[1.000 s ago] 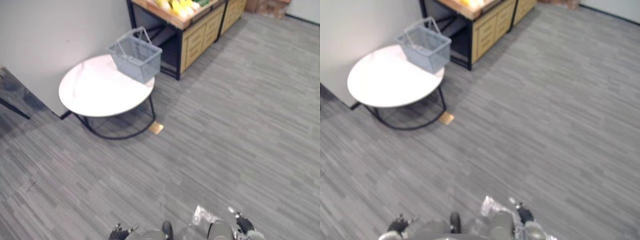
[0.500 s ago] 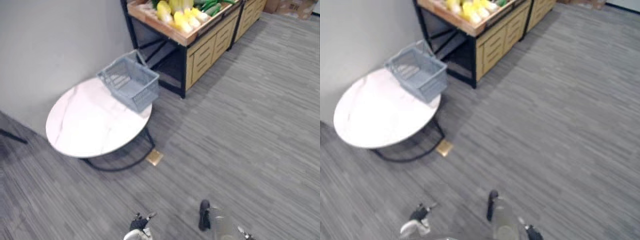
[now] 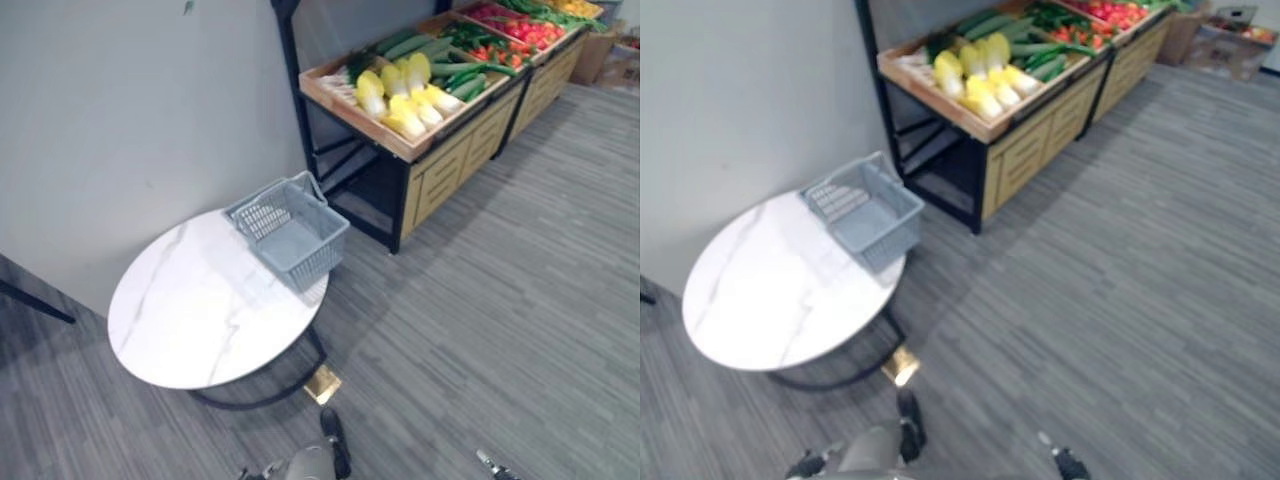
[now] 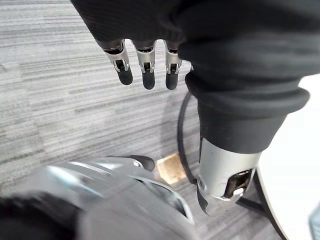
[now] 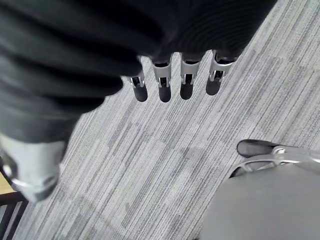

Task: Pick vegetable in the basket

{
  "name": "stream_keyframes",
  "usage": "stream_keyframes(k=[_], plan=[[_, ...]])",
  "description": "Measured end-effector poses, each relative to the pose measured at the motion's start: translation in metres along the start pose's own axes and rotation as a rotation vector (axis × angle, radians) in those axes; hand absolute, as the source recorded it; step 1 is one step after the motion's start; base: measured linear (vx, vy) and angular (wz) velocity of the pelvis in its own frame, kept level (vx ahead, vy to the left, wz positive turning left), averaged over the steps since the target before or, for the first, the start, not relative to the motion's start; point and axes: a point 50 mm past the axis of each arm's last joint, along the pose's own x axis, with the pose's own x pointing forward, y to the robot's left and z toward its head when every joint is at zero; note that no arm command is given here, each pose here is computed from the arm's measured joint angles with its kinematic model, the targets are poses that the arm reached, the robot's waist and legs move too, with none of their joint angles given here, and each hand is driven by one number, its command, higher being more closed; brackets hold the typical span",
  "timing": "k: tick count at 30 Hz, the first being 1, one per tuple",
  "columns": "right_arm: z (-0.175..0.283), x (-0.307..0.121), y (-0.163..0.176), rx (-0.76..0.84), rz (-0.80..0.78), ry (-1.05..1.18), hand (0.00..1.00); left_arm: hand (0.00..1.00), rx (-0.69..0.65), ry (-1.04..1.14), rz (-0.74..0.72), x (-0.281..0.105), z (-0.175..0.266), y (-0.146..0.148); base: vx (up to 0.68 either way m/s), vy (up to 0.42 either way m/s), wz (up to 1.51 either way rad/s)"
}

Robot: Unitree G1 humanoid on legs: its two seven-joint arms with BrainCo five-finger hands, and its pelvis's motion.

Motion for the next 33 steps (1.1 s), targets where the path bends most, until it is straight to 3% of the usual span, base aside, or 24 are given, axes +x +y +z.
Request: stream_keyframes(k=[6, 12, 15, 18, 19, 23, 33], plan=[[-0.002, 0.000, 0.005, -0.001, 0.024, 0.003, 0.00, 0.00, 0.105, 0.029, 0.010, 0.000, -0.003, 0.013, 0.52, 0.257, 0.48], [-0.013, -0.003, 0.008, -0.015, 0.034, 0.033, 0.00, 0.00, 0.178, -0.023, -0.016, 0.003, 0.013, 0.005, 0.39, 0.023, 0.90], [-0.017, -0.004, 0.009, 0.021, 0.025, 0.046, 0.00, 0.00, 0.164, -0.067, -0.028, 0.004, 0.025, -0.005, 0.33, -0.230, 1.12], [-0.024, -0.006, 0.011, 0.026, 0.029, 0.066, 0.00, 0.00, 0.063, -0.079, 0.007, 0.003, 0.025, -0.001, 0.33, -0.414, 0.91], [-0.030, -0.008, 0.017, 0.026, 0.043, 0.083, 0.00, 0.00, 0.013, -0.072, 0.040, 0.003, 0.021, 0.008, 0.28, -0.527, 0.68], [-0.011, -0.002, -0.001, -0.029, 0.028, 0.036, 0.00, 0.00, -0.096, 0.000, 0.040, -0.002, -0.004, -0.002, 0.23, -0.394, 0.51], [-0.012, -0.002, -0.019, 0.029, -0.026, 0.048, 0.00, 0.00, -0.122, 0.152, 0.098, -0.014, -0.050, 0.024, 0.03, -0.115, 0.23]])
